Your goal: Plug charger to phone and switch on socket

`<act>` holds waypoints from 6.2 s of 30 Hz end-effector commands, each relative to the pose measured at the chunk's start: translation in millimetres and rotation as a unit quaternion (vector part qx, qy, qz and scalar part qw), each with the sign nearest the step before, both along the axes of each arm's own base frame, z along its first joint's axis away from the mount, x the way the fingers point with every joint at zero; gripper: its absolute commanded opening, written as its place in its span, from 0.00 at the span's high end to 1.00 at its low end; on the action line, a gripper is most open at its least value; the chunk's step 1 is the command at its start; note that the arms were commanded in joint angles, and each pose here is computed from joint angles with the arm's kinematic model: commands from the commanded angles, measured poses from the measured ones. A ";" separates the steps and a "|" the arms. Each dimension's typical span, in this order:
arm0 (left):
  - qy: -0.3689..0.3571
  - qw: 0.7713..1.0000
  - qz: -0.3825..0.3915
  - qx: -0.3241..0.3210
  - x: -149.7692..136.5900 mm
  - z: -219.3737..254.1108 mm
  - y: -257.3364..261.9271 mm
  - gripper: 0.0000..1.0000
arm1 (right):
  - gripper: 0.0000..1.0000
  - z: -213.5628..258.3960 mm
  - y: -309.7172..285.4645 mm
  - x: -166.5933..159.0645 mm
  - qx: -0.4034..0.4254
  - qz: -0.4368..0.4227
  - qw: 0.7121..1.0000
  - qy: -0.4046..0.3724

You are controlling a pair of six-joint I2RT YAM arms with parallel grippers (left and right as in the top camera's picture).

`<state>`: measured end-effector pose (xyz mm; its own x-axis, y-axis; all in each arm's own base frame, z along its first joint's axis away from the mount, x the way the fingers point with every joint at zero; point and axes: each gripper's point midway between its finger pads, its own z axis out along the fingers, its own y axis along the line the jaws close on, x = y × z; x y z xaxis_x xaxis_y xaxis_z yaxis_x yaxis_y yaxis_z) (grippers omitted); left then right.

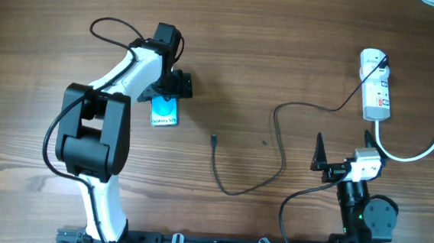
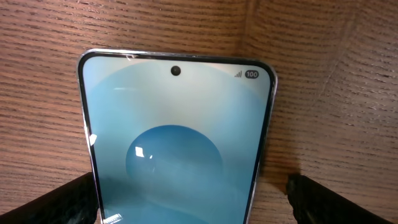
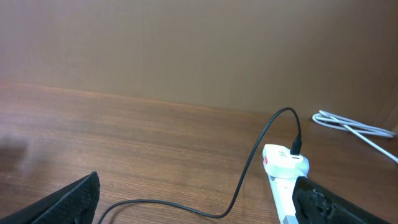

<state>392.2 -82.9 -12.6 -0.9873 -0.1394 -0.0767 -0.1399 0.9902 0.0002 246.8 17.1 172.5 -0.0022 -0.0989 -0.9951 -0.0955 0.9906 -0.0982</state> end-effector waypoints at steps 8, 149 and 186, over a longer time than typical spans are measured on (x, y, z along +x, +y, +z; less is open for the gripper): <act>0.128 0.990 -0.002 -0.066 -60.1 -78.4 -23.8 0.00 | 0.00 1.9 -1.2 -0.3 -0.003 -0.004 1.000 -0.005; 0.066 0.951 -0.081 -0.292 -52.7 40.7 -58.6 0.00 | 0.96 -123.5 342.2 69.7 0.338 0.345 0.709 0.514; -0.028 0.727 -0.084 -0.681 -44.1 185.9 -84.9 0.38 | 0.96 -41.5 329.4 99.2 0.528 0.368 0.570 0.511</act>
